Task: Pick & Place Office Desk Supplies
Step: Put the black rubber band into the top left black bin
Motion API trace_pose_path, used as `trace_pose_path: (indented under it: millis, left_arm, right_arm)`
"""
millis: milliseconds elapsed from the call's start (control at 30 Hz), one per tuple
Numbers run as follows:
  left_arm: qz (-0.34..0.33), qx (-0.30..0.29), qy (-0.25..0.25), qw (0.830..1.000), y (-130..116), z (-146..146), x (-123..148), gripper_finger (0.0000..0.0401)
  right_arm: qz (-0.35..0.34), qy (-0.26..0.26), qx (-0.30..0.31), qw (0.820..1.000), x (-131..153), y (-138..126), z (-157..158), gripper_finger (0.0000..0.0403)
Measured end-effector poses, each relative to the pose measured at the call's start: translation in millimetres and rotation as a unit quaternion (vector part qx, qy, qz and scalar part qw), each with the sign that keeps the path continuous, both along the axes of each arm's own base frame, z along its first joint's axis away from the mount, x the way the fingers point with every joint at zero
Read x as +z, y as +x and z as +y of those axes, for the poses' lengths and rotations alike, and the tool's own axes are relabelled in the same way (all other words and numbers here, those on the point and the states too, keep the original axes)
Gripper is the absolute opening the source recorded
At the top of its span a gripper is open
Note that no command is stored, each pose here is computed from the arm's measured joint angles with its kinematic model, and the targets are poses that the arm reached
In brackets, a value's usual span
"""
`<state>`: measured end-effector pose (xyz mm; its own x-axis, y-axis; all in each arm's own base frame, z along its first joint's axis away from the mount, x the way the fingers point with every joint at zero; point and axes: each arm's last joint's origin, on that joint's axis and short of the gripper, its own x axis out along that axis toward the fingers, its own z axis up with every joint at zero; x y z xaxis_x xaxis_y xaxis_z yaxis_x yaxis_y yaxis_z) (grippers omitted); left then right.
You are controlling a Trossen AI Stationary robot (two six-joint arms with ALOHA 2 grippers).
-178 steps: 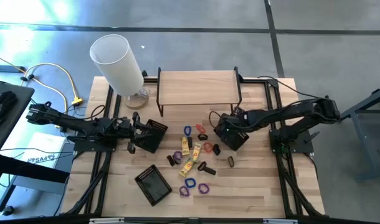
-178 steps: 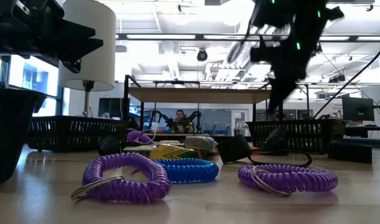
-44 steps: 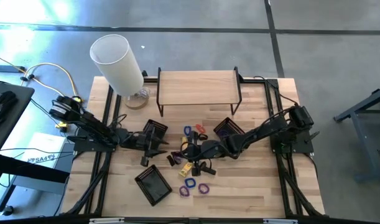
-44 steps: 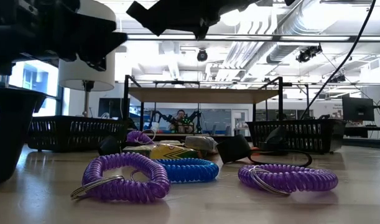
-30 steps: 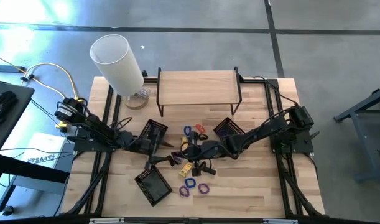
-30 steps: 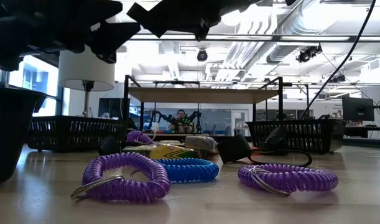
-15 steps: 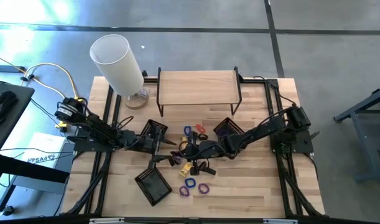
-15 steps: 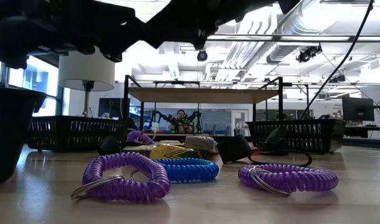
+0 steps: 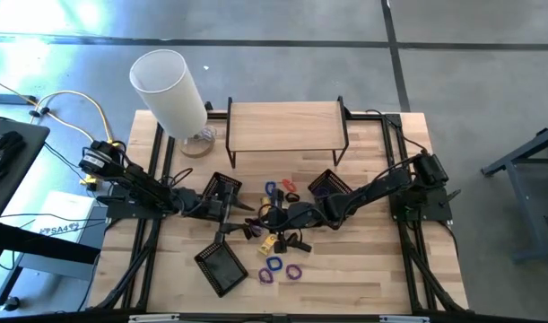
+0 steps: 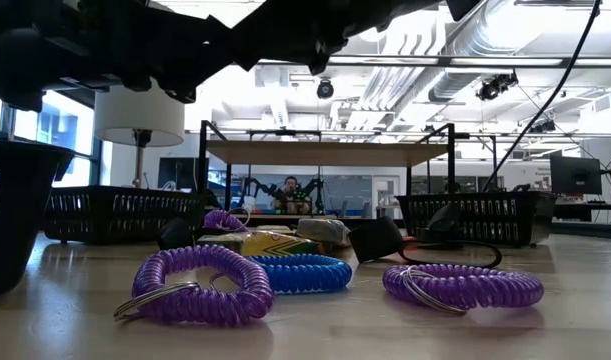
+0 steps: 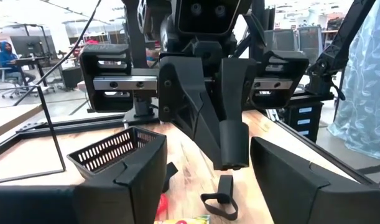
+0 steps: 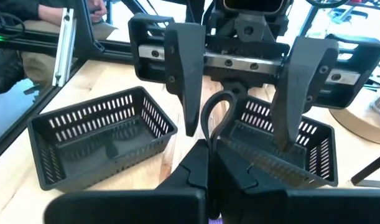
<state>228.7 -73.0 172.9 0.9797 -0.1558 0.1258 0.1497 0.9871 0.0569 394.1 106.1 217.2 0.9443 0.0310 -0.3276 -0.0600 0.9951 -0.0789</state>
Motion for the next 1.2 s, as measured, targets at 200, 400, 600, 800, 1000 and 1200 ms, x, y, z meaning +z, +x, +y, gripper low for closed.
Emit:
trace_pose_path:
  millis: [200, 400, 600, 800, 1000, 1200]
  left_arm:
    - [0.000, 0.000, 0.000, 1.000, 0, 0, 0, 0.0170]
    - [0.000, -0.001, 0.000, 1.000, 0, 0, 0, 0.0110]
    - [-0.003, -0.001, -0.001, 1.000, 0, 0, 1, 0.0046]
    - [-0.001, -0.001, 0.003, 1.000, 0, 0, 0, 0.0006]
    - [0.013, 0.011, -0.014, 1.000, 0, 1, -2, 0.0003]
    - [0.076, 0.020, -0.009, 0.997, -3, 2, 6, 0.0002]
  right_arm:
    - [0.000, 0.000, -0.001, 1.000, 0, 0, 0, 0.0003]
    - [0.001, 0.003, -0.003, 1.000, 0, 0, 0, 0.0003]
    - [0.013, -0.003, -0.013, 1.000, -2, -1, -1, 0.0008]
    - [0.017, 0.010, -0.020, 1.000, -3, -1, -2, 0.0033]
    - [0.035, 0.043, -0.034, 0.998, -6, -3, 0, 0.0108]
    - [0.072, 0.073, -0.041, 0.994, -10, -10, 9, 0.0196]
